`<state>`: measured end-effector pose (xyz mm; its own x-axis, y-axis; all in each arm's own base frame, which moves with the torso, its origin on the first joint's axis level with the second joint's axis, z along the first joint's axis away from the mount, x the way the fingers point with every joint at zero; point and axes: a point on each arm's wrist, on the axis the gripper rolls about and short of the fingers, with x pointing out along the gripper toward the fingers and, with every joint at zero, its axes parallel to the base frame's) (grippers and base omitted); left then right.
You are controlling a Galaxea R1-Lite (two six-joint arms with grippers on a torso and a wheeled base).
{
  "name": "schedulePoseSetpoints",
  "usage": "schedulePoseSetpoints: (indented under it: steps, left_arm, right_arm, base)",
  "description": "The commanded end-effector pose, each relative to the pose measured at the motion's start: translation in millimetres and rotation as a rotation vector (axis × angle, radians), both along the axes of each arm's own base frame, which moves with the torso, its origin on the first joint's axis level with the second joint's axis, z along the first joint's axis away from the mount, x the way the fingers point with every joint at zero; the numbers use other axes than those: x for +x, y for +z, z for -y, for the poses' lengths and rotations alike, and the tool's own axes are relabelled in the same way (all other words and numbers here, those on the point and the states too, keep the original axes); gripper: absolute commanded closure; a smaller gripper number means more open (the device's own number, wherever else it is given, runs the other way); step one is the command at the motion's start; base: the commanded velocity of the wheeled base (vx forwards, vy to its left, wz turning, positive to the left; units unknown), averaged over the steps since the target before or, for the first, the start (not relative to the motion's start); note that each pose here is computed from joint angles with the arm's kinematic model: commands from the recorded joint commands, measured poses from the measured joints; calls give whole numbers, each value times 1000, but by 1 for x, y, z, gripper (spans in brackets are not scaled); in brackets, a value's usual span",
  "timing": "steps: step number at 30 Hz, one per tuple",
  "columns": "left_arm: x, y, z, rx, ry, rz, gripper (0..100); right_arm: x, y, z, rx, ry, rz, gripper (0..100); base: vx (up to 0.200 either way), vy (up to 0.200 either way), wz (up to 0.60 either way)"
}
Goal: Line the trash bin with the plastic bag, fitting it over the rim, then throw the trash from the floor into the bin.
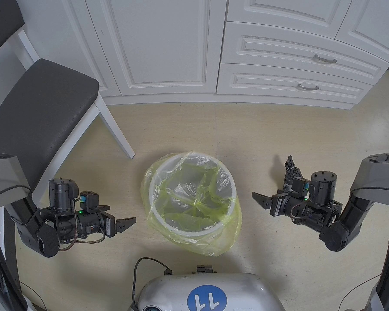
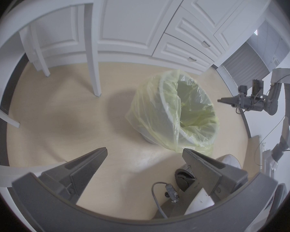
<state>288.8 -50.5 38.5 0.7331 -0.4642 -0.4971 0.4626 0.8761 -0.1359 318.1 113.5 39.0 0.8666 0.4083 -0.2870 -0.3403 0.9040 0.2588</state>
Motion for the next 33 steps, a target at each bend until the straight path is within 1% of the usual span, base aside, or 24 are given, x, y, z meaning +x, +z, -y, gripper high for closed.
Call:
schedulePoseSetpoints:
  steps: [1, 3, 4, 5, 6, 7, 9, 10, 12, 15, 16, 18, 19, 20, 21, 23, 25, 26, 27, 32, 33]
  left_arm:
    - [-23, -8, -8, 16, 47, 25, 0]
    - [-29, -5, -11, 7, 62, 82, 0]
    - [-29, -5, -12, 7, 64, 85, 0]
    - [-33, -3, -14, 2, 71, 113, 0]
    - [-34, -3, -16, 2, 78, 118, 0]
    - [-34, -3, -16, 2, 78, 118, 0]
    - [-39, -4, -21, 10, 106, 114, 0]
    - [-40, -5, -23, 9, 116, 110, 0]
    - [-41, -6, -25, 13, 126, 100, 0]
    - [-39, -11, -24, 18, 126, 88, 0]
    - [-38, -11, -24, 18, 126, 89, 0]
    - [-37, -12, -23, 22, 128, 91, 0]
    - [-35, -11, -23, 38, 157, 112, 0]
    - [-35, -11, -23, 38, 157, 112, 0]
    - [-31, -6, -21, 59, 203, 161, 0]
    - [-28, -1, -20, 69, 229, 193, 0]
    - [-29, -1, -20, 70, 232, 193, 0]
    - [-31, 2, -20, 74, 242, 200, 0]
    - [-32, 2, -18, 75, 243, 200, 0]
    - [-33, 3, -15, 88, 265, 209, 0]
    - [-33, 4, -14, 88, 273, 220, 0]
  right_arm:
    - [17, -47, 10, 40, 16, -142, 0]
    - [14, -58, 6, 62, 57, -192, 0]
    - [14, -59, 6, 64, 62, -195, 0]
    - [12, -64, 1, 78, 111, -214, 0]
    - [11, -66, -1, 82, 129, -220, 0]
    - [11, -66, -1, 82, 129, -220, 0]
    - [9, -65, -7, 108, 153, -230, 0]
    - [9, -65, -7, 108, 153, -230, 0]
    - [8, -64, -9, 148, 157, -224, 0]
    - [4, -71, -8, 160, 213, -235, 0]
    - [4, -75, -9, 161, 218, -240, 0]
    - [8, -79, -9, 161, 218, -238, 0]
    - [17, -84, -10, 165, 213, -229, 0]
    - [17, -84, -10, 165, 213, -229, 0]
    - [25, -92, -10, 167, 206, -224, 0]
    - [34, -100, -9, 165, 199, -212, 0]
    - [37, -101, -9, 165, 198, -206, 0]
    - [51, -111, -10, 168, 195, -184, 0]
    - [56, -114, -11, 167, 194, -182, 0]
    - [75, -114, -14, 165, 186, -198, 0]
    - [85, -112, -14, 166, 181, -213, 0]
  base:
    - [0, 0, 0]
    - [0, 0, 0]
    - [0, 0, 0]
    - [0, 0, 0]
    - [0, 0, 0]
    - [0, 0, 0]
    - [0, 0, 0]
    - [0, 0, 0]
    - [0, 0, 0]
    - [0, 0, 0]
    - [0, 0, 0]
    - [0, 0, 0]
    - [0, 0, 0]
    - [0, 0, 0]
    - [0, 0, 0]
    - [0, 0, 0]
    - [0, 0, 0]
    - [0, 0, 0]
    - [0, 0, 0]
    - [0, 0, 0]
    - [0, 0, 0]
